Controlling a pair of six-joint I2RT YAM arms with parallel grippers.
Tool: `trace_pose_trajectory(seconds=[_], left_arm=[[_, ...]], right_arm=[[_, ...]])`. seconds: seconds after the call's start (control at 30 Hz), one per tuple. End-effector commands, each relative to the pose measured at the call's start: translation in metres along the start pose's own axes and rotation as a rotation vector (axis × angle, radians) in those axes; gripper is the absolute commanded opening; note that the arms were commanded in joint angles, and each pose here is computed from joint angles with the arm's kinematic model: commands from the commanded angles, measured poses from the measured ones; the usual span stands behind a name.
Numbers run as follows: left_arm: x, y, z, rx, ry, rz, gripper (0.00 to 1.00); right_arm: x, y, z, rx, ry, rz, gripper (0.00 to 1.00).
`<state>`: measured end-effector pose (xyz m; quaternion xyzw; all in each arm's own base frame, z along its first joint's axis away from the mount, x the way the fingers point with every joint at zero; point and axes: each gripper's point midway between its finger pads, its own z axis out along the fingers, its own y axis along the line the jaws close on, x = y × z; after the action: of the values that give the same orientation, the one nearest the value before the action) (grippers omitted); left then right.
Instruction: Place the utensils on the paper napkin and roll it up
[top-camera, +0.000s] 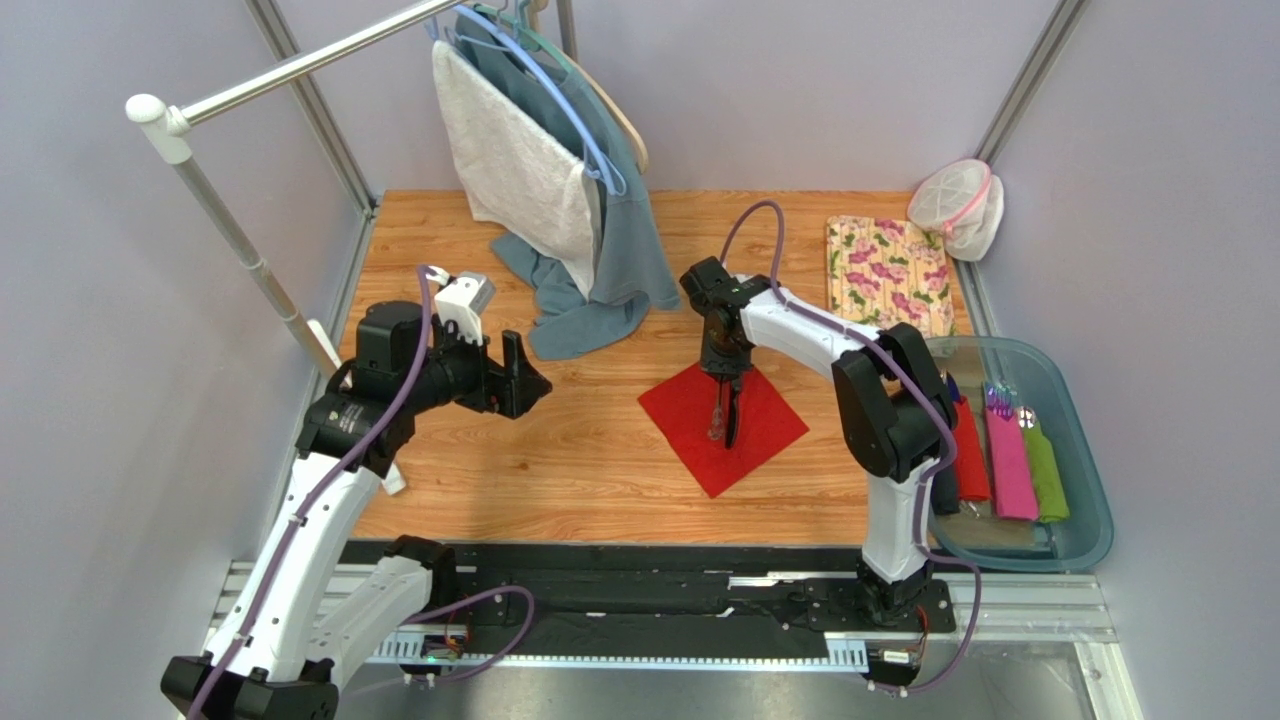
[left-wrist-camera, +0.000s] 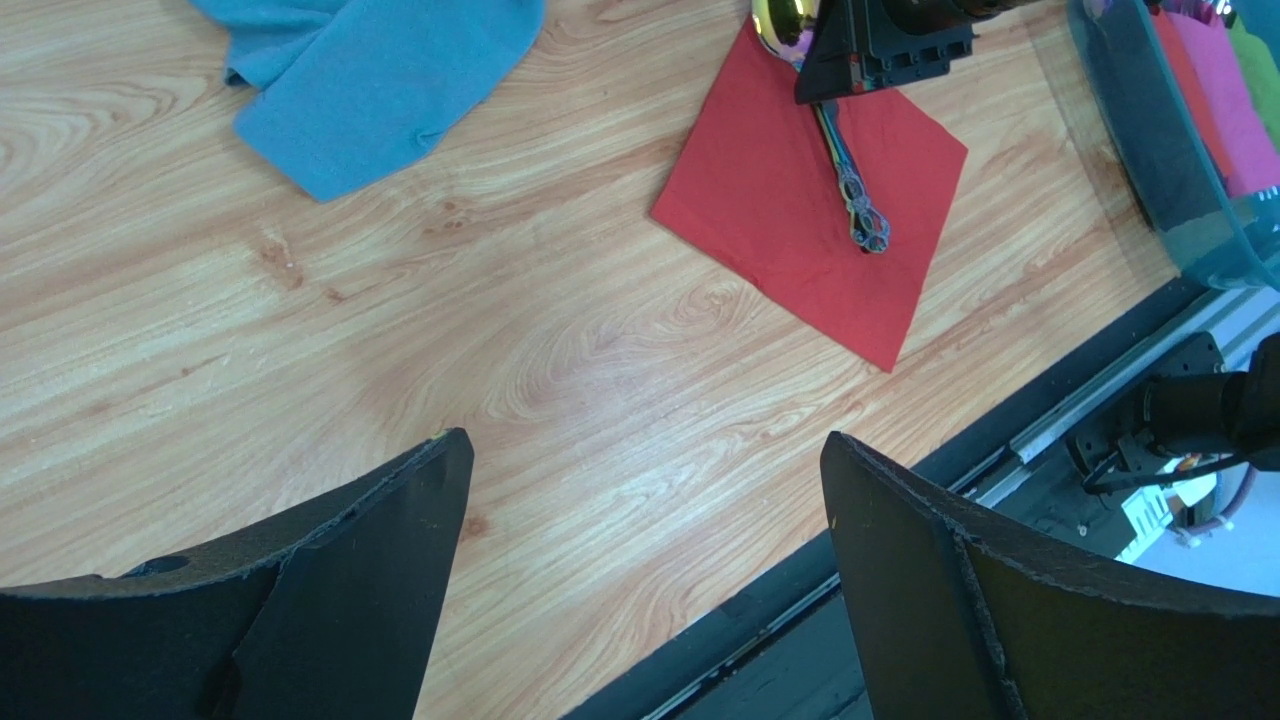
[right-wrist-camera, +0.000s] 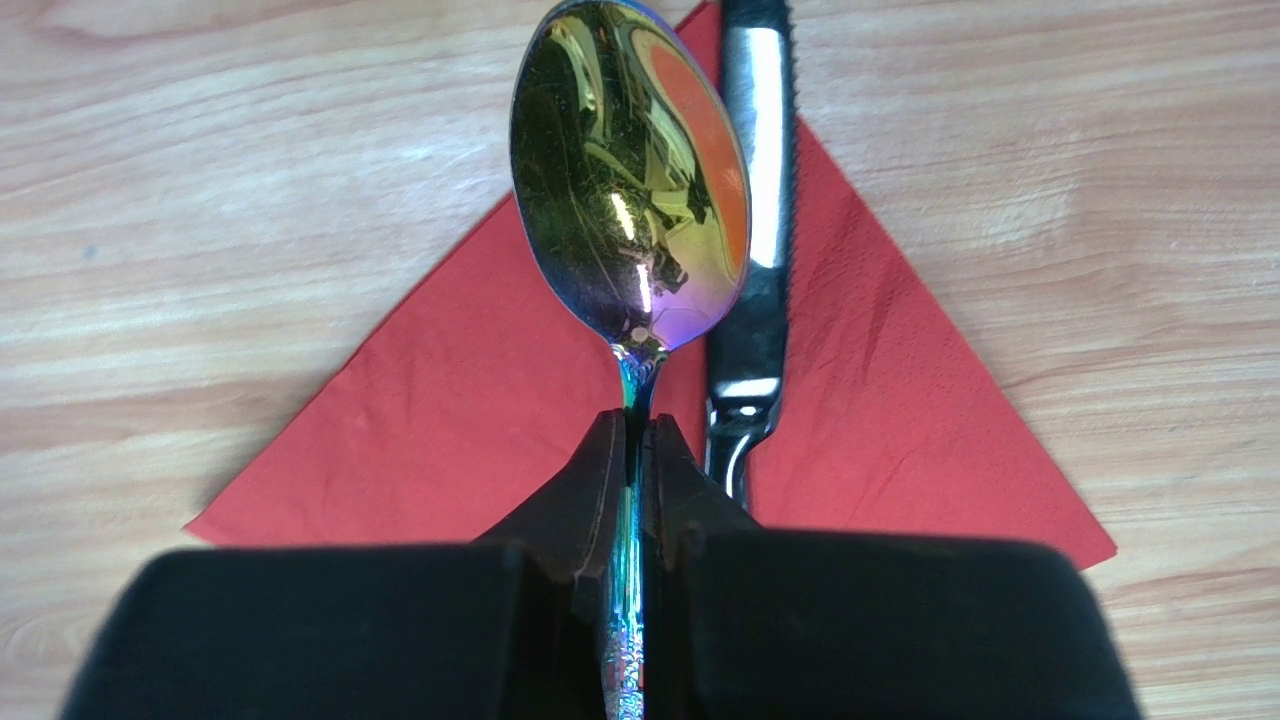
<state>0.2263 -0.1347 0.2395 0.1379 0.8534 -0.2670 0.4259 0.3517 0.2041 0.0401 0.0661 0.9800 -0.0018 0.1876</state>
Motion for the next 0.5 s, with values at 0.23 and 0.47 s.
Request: trace_pose_trajectory(seconds=[0.23,0.47], left_arm=[[-0.0129,-0.0017,0.0018,0.011,-0.040,0.009,0.95],[-0.0121,-0.0012,0.0021,0.009,-0.036,0.006,0.95]], right_arm=[[-0.0182,-0.0051,0.0086,0.010,-0.025,0.035,0.05],[-0.0152,-0.0038,0.0107,0.005,-0.012,0.038,0.11]])
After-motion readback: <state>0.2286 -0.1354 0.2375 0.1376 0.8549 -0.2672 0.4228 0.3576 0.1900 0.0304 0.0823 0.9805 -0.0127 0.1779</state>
